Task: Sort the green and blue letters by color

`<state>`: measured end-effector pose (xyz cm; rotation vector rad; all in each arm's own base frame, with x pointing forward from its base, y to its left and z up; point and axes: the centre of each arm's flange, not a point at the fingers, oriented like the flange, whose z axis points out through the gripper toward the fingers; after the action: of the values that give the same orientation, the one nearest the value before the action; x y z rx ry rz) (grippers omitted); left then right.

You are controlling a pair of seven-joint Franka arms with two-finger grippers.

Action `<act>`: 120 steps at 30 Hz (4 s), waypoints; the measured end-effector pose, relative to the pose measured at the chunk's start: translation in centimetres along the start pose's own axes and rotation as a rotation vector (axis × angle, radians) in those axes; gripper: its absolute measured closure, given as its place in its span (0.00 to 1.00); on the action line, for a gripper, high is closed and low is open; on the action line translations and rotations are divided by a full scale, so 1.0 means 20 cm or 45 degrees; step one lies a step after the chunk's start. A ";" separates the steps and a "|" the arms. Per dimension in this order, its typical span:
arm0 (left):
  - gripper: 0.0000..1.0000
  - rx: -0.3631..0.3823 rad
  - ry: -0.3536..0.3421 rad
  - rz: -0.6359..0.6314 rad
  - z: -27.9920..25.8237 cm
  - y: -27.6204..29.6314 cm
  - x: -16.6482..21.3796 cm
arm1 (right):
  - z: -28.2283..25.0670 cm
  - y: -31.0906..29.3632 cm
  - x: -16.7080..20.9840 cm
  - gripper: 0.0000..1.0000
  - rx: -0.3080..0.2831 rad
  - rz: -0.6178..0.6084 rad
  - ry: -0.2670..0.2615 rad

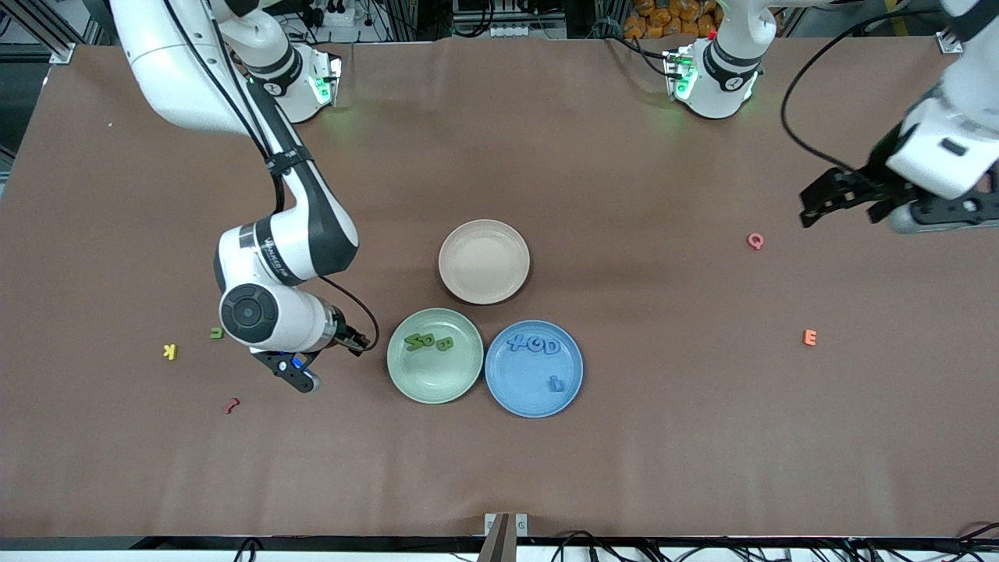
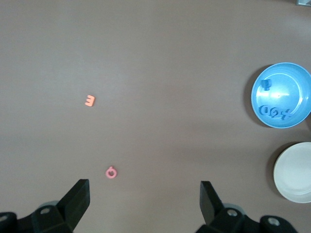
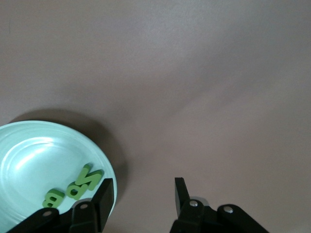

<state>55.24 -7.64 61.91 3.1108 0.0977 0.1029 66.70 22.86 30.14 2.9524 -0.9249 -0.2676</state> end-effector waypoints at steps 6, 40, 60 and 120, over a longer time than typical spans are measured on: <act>0.00 0.003 -0.009 0.014 -0.08 -0.08 0.01 | -0.02 0.06 0.04 0.41 0.000 -0.051 -0.003; 0.00 0.003 -0.016 0.099 -0.11 -0.16 0.03 | -0.08 0.50 0.36 0.41 -0.020 -0.335 -0.046; 0.00 0.005 -0.050 0.097 -0.03 -0.17 0.07 | -0.07 0.71 0.49 0.41 -0.066 -0.519 -0.029; 0.00 0.013 -0.058 0.086 0.00 -0.20 0.10 | 0.45 1.40 0.76 0.43 -0.023 -0.951 0.199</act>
<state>56.96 -3.60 61.90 3.1253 -0.0080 0.0333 61.58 -8.65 21.34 3.1004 0.2242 -0.0520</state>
